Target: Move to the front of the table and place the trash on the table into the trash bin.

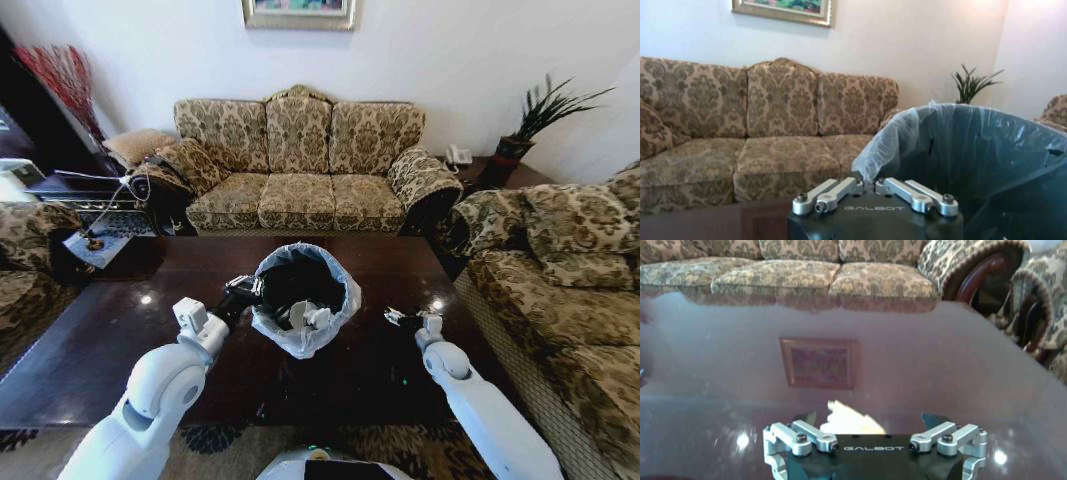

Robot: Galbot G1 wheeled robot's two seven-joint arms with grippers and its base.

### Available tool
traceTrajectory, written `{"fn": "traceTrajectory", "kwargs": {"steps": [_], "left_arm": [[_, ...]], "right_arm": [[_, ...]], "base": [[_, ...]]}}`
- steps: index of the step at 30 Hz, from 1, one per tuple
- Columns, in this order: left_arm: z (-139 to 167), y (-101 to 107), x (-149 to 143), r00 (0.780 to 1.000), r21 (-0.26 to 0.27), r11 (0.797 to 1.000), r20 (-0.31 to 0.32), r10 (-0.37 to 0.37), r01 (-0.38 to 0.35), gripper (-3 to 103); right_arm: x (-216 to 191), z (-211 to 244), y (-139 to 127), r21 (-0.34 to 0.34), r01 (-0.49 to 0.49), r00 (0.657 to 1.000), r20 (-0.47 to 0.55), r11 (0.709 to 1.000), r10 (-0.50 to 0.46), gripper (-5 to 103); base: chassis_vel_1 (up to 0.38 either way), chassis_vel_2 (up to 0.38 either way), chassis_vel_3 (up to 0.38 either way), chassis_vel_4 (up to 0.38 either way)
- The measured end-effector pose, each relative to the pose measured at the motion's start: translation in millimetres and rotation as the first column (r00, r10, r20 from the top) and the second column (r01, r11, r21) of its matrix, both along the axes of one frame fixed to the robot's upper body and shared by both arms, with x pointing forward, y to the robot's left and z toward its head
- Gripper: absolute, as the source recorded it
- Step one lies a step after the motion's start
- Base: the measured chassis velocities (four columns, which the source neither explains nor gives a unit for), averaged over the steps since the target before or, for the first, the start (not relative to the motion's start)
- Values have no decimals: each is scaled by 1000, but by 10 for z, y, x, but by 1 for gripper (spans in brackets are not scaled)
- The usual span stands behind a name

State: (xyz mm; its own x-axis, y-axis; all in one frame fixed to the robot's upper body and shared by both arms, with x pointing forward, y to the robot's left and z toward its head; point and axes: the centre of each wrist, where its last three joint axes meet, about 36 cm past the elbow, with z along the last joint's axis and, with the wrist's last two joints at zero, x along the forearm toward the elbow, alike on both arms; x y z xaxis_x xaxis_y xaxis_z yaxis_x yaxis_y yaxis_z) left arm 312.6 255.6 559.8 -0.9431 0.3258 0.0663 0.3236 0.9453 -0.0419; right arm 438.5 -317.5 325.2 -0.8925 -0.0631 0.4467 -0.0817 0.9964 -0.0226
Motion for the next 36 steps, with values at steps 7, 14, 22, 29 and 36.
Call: {"fn": "traceTrajectory", "kwargs": {"steps": [7,14,22,29,36], "left_arm": [[1,-3,14,1000,3,1000,1,-4,4,3],[-3,-2,11,1000,4,1000,-1,-6,6,3],[4,1,9,1000,10,1000,0,-9,9,3],[16,-3,0,1000,11,1000,4,-13,13,3],[22,-8,-15,1000,12,1000,5,-16,16,3]], "right_arm": [[-16,-108,-64,11,-3,1000,-11,1000,3,89],[25,-157,-82,18,-14,1000,-11,1000,14,68],[7,-179,-14,25,-24,1000,-11,999,24,41],[-8,-194,-10,22,-20,1000,-6,1000,21,8],[-11,-76,-41,33,9,999,35,999,-10,0]], "base": [[0,0,0,0],[0,0,0,0],[0,0,0,0],[0,0,0,0],[0,0,0,0]]}}
